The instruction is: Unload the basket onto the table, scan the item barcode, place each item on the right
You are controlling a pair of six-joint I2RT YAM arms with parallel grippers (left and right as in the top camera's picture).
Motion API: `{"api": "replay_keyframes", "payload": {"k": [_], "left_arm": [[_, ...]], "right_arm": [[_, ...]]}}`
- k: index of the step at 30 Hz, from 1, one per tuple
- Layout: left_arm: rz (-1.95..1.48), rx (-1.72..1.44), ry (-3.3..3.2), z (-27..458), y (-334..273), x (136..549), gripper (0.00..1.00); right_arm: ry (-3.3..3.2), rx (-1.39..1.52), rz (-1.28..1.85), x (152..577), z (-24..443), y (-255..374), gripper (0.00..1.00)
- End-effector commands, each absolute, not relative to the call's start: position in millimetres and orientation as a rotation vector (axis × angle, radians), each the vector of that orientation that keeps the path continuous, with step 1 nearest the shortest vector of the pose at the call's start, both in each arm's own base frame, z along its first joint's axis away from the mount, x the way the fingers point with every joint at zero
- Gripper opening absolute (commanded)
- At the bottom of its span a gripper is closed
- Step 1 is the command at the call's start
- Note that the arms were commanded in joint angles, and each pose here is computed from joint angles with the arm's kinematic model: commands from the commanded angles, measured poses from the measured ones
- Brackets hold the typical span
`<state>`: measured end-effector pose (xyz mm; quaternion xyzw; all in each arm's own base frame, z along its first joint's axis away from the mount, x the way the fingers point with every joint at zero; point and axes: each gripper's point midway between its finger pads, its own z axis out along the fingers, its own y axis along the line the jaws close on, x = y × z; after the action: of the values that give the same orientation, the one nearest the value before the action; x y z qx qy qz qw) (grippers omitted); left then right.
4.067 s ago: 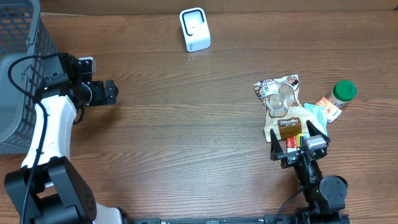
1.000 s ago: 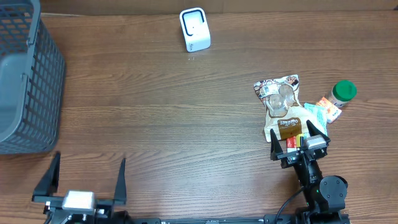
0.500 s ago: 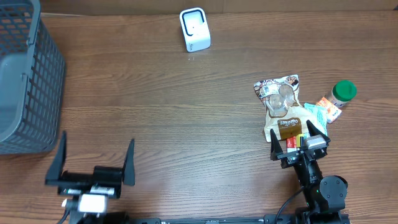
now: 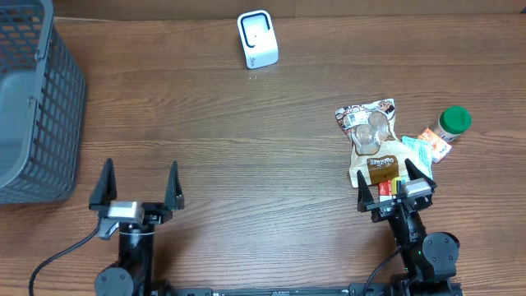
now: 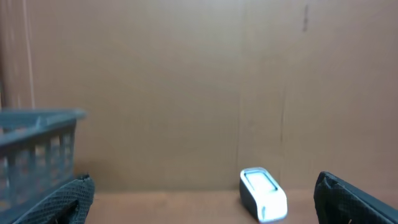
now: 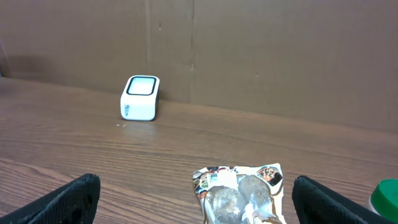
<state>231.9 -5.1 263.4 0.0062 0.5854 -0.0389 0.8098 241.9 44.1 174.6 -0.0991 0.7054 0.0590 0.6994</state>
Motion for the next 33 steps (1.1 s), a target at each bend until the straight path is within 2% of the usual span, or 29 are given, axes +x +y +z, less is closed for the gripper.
{"api": "replay_keyframes", "payload": {"k": [1, 13, 33], "left_arm": [[-0.097, -0.022, 1.281, 244.9, -2.3, 236.3, 1.0], [-0.046, 0.004, 1.647, 156.1, -1.3, 245.9, 1.0], [0.017, 0.052, 1.641, 157.2, 0.8, 246.1, 1.0]], "right_arm": [[1.57, -0.222, 0.13, 242.1, 172.3, 44.0, 1.0], [1.569, -0.222, 0.13, 242.1, 172.4, 44.0, 1.0], [1.569, -0.222, 0.13, 242.1, 172.4, 44.0, 1.0]]}}
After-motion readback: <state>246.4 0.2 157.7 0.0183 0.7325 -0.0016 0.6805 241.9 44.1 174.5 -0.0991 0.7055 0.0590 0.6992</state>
